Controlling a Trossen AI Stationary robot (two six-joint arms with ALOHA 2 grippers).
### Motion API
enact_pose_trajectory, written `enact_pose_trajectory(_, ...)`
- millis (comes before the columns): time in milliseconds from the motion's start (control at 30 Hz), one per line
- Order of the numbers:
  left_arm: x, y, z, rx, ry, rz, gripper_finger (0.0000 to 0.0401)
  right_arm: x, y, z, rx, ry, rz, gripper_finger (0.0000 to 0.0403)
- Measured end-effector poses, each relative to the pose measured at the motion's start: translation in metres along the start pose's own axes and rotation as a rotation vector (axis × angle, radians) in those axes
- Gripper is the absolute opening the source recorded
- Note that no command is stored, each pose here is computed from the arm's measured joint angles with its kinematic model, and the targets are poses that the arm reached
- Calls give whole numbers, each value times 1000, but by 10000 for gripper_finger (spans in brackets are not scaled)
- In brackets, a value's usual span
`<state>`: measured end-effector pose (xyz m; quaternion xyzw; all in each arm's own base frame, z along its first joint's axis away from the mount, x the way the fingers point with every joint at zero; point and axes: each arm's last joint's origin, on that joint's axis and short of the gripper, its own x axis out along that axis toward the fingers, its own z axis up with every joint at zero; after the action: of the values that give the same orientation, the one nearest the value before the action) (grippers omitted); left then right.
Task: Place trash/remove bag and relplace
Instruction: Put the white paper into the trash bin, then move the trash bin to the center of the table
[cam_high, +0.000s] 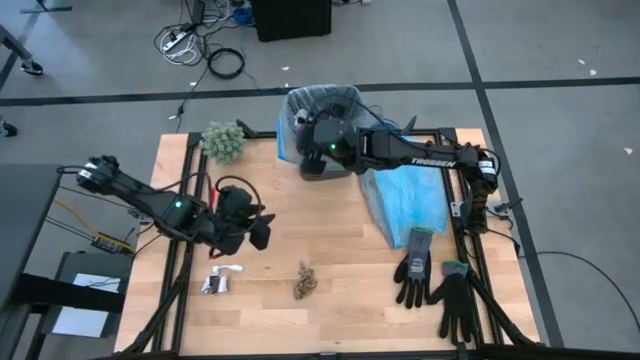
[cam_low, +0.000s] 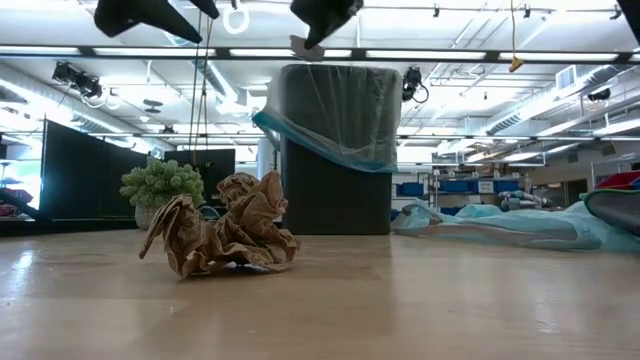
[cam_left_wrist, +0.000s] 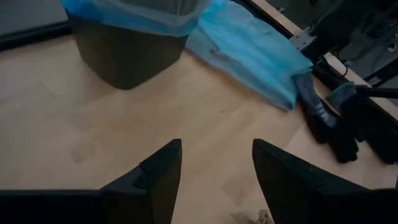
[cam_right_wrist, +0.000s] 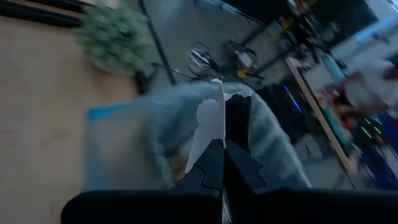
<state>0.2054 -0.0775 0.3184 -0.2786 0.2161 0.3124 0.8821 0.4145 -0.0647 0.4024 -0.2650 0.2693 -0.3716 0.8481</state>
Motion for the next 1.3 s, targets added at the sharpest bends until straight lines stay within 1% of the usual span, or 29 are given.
enact_pose_trajectory(67, 3, 2, -4, -20, 10, 1, 207, 4, -4, -3, 18, 28, -39, 0)
enact_pose_trajectory(167, 7, 4, -11, -17, 64, 0, 207, 9, -9, -8, 84, 65, -75, 0)
enact_pose_trajectory(300, 7, 4, -12, -21, 86, -8, 207, 10, -10, -10, 157, 75, -76, 15)
enact_pose_trajectory(367, 7, 4, -12, -21, 91, -10, 207, 10, -9, -10, 189, 68, -41, 32)
enact_pose_trajectory(433, 7, 4, -12, -21, 91, -10, 207, 10, -7, -11, 229, 62, 20, 54)
enact_pose_trajectory(533, 7, 4, -12, -20, 92, -10, 207, 8, -7, -13, 279, 54, 131, 92)
enact_pose_trajectory(567, 7, 4, -12, -20, 98, -13, 207, 6, -10, -13, 287, 44, 185, 104)
enact_pose_trajectory(733, 6, 3, -13, -3, 158, -40, 207, -9, -29, -15, 281, 5, 416, 152)
enact_pose_trajectory(800, 6, 3, -13, -2, 159, -40, 207, -11, -38, -18, 265, -12, 478, 161)
enact_pose_trajectory(933, 6, 3, -13, 20, 158, -42, 207, -8, -52, -27, 179, -20, 576, 165)
enact_pose_trajectory(1000, 7, 4, -12, 20, 156, -40, 207, -4, -57, -32, 156, -14, 603, 163)
enact_pose_trajectory(1167, 7, 4, -12, 36, 158, -41, 207, 17, -63, -49, 105, 65, 591, 153)
enact_pose_trajectory(1300, 7, 3, -12, 14, 168, -45, 207, 24, -67, -56, 106, 99, 591, 136)
